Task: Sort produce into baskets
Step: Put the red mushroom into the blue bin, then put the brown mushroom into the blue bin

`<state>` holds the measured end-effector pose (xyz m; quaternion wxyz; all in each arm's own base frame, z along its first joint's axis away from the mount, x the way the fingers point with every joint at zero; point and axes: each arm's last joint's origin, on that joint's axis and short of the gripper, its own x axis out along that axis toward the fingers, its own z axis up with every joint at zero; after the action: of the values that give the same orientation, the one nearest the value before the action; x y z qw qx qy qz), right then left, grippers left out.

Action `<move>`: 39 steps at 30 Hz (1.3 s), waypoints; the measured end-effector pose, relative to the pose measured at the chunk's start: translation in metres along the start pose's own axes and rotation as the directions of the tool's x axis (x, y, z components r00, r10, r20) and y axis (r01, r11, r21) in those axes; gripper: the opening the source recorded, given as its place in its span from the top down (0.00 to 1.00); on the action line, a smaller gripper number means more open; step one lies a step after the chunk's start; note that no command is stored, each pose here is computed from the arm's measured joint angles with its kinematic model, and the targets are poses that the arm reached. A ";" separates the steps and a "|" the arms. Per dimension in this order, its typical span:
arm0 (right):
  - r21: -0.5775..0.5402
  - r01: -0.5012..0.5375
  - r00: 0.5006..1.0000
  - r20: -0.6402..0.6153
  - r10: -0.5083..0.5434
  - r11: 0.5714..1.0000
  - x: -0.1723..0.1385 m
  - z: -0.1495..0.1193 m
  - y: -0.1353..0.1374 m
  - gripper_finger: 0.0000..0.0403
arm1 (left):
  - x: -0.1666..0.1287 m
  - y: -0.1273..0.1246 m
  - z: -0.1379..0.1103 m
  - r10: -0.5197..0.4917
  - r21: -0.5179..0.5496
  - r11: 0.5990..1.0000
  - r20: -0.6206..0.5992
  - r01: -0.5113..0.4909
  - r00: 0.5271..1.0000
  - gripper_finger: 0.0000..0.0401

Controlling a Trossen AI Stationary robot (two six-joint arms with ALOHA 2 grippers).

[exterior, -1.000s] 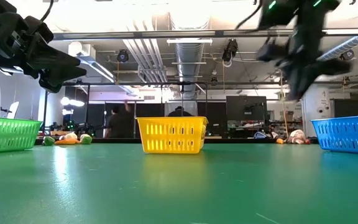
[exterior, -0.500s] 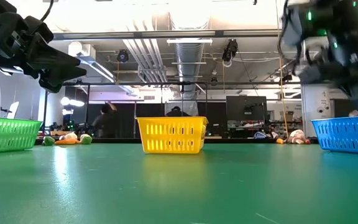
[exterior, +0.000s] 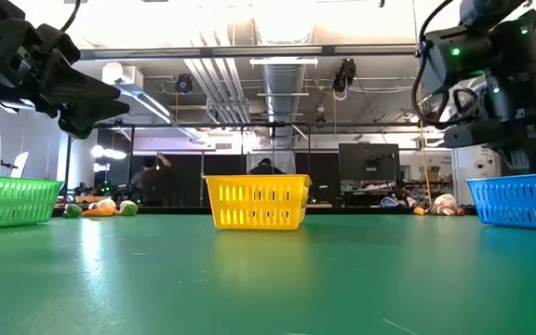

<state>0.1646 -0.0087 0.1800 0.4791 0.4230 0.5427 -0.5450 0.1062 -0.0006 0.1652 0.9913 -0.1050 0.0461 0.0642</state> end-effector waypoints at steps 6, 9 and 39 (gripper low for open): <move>0.009 0.041 0.999 -0.027 -0.041 0.999 0.011 -0.001 0.005 0.76 | 0.000 0.000 0.000 0.000 0.000 1.000 -0.001 0.000 1.000 0.60; 0.006 0.059 0.998 -0.027 -0.059 0.998 0.014 0.000 0.008 0.75 | 0.000 0.000 0.000 0.000 0.000 1.000 -0.001 0.000 1.000 0.60; 0.176 0.015 0.969 0.240 -0.057 0.984 -0.048 0.123 -0.010 0.81 | 0.000 0.000 0.000 0.000 0.000 1.000 -0.001 0.000 1.000 0.60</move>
<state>0.1708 -0.1284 0.2356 0.4936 0.3829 0.4379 -0.6465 0.1063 -0.0006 0.1651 0.9913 -0.1049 0.0467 0.0644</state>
